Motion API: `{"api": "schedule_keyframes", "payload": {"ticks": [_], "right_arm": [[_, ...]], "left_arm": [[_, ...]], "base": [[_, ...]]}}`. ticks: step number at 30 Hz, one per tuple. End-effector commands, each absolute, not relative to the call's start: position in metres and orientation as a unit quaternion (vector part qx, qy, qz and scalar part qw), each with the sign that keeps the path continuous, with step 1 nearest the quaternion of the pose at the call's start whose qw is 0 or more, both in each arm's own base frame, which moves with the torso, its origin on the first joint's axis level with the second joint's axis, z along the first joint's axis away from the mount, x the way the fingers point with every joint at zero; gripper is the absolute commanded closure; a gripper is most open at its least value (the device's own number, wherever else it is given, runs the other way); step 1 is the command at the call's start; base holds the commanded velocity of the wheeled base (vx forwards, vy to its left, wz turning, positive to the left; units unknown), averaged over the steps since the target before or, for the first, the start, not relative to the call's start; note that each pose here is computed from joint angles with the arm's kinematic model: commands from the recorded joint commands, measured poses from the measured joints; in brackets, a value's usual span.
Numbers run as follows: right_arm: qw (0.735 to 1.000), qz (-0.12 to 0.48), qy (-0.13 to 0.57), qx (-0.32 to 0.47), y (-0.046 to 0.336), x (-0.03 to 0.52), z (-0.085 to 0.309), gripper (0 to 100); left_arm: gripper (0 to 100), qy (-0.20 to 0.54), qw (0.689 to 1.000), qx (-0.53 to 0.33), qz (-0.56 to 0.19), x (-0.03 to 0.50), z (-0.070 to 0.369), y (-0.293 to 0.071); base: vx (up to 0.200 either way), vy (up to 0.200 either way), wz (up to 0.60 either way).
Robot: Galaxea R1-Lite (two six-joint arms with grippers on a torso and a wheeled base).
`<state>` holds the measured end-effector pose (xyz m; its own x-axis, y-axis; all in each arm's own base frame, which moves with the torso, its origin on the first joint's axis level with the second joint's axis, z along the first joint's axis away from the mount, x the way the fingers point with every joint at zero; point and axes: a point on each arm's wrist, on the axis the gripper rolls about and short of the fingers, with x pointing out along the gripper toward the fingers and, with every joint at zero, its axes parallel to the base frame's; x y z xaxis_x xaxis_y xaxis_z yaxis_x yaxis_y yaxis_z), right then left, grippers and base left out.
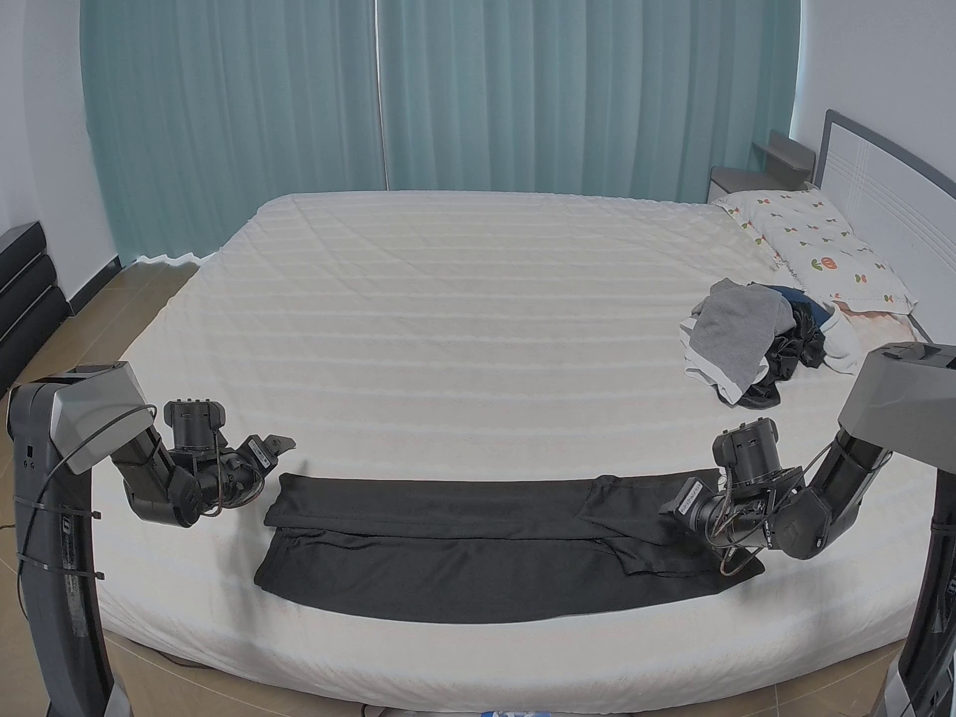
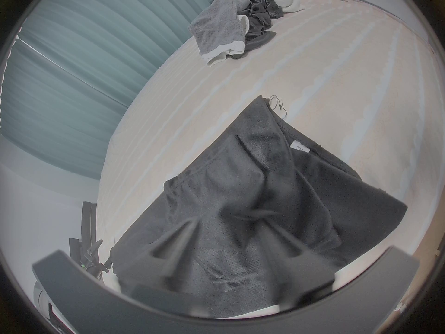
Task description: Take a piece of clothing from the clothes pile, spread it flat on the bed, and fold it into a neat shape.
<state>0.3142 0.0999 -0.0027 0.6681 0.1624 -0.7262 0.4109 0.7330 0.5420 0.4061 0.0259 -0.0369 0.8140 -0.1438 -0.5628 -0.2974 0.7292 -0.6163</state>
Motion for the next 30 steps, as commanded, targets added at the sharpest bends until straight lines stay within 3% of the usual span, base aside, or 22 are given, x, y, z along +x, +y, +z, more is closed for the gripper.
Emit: {"api": "schedule_keyframes", "payload": {"ticks": [1,7,10,27,28,30], "right_arm": [[0.845,-0.067,0.386,0.364,0.098,0.314,0.010,100],[0.857,-0.062,0.355,0.368,0.088,0.317,0.031,100],[0.868,-0.051,0.365,0.332,0.084,0.309,0.030,100],[0.859,-0.049,0.431,0.271,0.077,0.289,-0.002,100],[0.859,-0.050,0.434,0.268,0.077,0.290,-0.005,0],[0.861,-0.047,0.430,0.269,0.076,0.293,-0.010,0]], "left_arm": [[0,0.302,0.879,-0.366,0.044,0.406,-0.037,0.026],[0,0.302,0.879,-0.366,0.044,0.406,-0.037,0.026],[0,0.302,0.880,-0.365,0.044,0.406,-0.037,0.026],[0,0.302,0.879,-0.365,0.044,0.406,-0.037,0.026],[0,0.302,0.879,-0.365,0.044,0.406,-0.037,0.026],[0,0.303,0.879,-0.365,0.044,0.405,-0.037,0.026]], "base": [[0.000,0.000,0.00],[0.000,0.000,0.00],[0.000,0.000,0.00],[0.000,0.000,0.00],[0.000,0.000,0.00],[0.000,0.000,0.00]]}}
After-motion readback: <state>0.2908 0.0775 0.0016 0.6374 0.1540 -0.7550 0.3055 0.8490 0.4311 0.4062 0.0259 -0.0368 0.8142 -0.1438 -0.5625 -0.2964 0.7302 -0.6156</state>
